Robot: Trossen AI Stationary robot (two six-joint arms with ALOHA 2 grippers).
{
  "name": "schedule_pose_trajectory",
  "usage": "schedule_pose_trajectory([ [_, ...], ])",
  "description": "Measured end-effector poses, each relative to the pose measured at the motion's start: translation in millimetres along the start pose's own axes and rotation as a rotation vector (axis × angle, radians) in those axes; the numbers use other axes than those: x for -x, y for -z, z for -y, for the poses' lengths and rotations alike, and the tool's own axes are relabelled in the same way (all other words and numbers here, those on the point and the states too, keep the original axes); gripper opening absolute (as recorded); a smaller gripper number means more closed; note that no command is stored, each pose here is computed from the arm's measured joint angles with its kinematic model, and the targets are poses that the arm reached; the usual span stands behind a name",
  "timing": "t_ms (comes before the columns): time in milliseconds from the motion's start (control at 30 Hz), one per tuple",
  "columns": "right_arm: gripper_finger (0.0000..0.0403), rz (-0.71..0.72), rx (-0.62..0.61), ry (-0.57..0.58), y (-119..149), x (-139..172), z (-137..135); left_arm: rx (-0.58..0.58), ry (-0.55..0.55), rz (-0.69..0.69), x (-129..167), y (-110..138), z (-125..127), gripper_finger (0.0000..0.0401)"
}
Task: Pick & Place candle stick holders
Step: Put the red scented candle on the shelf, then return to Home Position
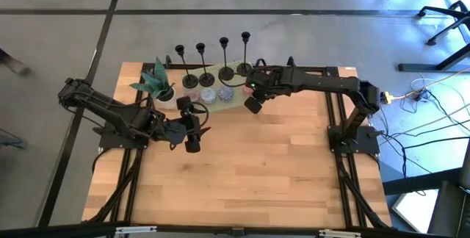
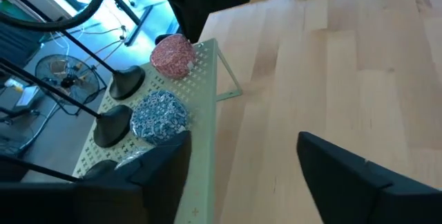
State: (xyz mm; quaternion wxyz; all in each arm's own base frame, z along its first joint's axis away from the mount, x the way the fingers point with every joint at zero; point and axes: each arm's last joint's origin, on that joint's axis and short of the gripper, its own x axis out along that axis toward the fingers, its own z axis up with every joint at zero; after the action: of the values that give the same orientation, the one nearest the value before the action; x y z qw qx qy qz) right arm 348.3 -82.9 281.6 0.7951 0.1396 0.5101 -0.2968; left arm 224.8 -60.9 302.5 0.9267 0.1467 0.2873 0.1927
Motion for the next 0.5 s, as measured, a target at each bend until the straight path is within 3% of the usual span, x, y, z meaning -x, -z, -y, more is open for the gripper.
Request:
schedule_pose_trajectory([
  [267, 0.0067, 0.079, 0.036, -0.031, -10.1, -1.1, 2.1, -0.003, -0.028, 0.002, 0.0, 0.0, -0.9, 0.0183],
  [500, 0.0067, 0.070, 0.075, -0.105, -10.1, -0.5, -1.9, -0.003, -0.029, 0.002, 0.0, 0.0, -0.9, 0.0143],
])
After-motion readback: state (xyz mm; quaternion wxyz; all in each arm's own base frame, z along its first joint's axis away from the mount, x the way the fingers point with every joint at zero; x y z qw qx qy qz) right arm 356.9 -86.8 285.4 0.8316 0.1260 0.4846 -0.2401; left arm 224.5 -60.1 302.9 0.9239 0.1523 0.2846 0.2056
